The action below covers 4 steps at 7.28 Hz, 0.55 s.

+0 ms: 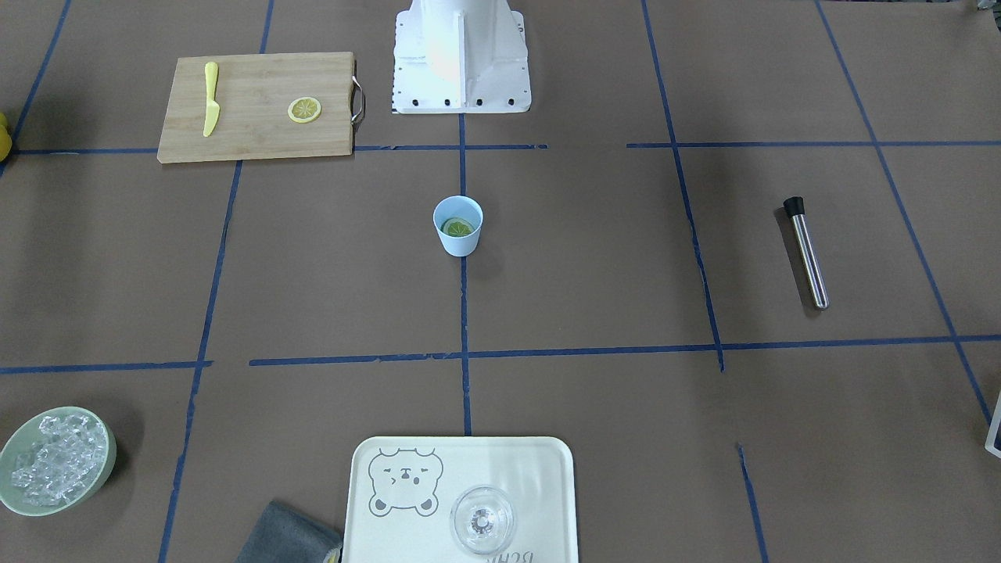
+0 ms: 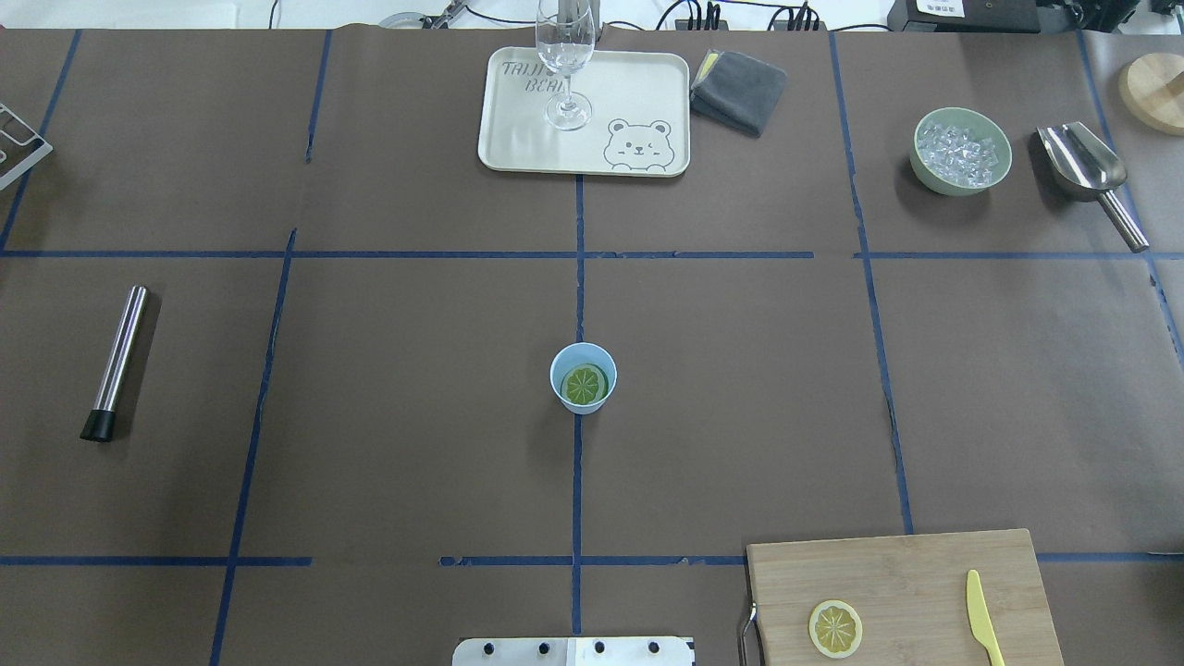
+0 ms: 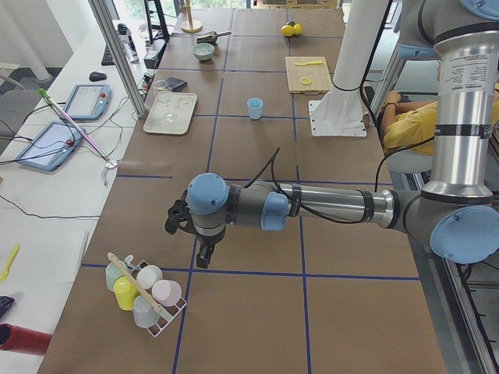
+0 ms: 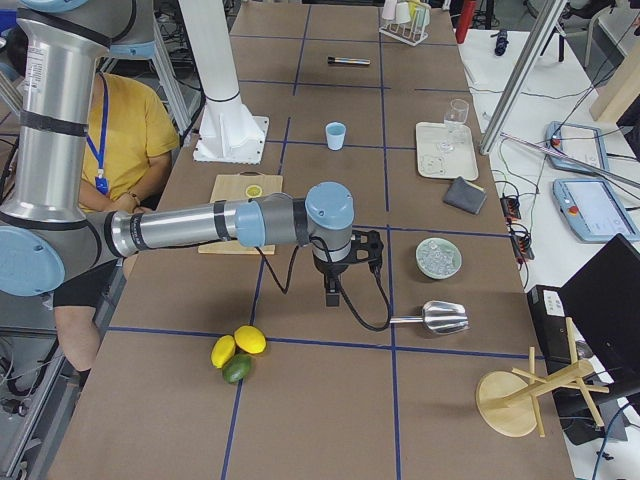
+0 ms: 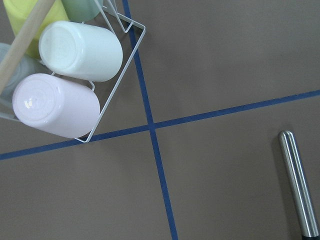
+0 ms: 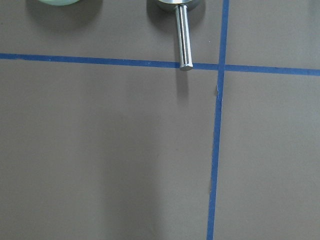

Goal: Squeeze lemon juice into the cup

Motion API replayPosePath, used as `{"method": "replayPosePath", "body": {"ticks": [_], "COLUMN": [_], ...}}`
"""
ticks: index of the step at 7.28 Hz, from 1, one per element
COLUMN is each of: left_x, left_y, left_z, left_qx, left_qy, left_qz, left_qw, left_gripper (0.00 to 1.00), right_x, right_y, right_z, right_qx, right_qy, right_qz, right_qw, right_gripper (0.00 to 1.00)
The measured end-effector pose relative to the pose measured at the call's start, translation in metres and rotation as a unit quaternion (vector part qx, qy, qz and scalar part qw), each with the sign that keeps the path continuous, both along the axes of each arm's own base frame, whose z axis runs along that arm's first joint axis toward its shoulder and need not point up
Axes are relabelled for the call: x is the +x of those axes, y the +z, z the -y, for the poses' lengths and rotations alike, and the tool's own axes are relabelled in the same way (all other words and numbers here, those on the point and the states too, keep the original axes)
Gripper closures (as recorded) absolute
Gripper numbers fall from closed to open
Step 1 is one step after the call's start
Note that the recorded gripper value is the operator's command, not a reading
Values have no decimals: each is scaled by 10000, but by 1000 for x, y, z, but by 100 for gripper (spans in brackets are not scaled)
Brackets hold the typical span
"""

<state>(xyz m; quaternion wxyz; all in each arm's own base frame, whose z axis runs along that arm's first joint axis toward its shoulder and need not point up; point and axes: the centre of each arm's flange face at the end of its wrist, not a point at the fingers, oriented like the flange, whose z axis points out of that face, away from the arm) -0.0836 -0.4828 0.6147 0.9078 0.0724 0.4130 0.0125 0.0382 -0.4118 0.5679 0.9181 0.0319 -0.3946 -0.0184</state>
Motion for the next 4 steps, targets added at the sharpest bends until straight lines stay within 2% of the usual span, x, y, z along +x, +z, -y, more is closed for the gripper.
{"method": "replayPosePath", "body": {"ticks": [1, 4], "left_x": [-3, -13], "left_y": [-2, 8], "left_z": [-3, -22], "left_qx": [-125, -196], "left_qy": [-159, -353], "left_qz": [48, 858], "left_qw": [9998, 9955], "left_gripper": [0, 0], "right_x": [-1, -2], "right_y": [4, 16], "right_z": [1, 1], "right_qx": [-25, -83], "right_qy": [-33, -108], "right_qz": [-29, -53], "right_qw": [10000, 9999], "right_gripper": [0, 0]}}
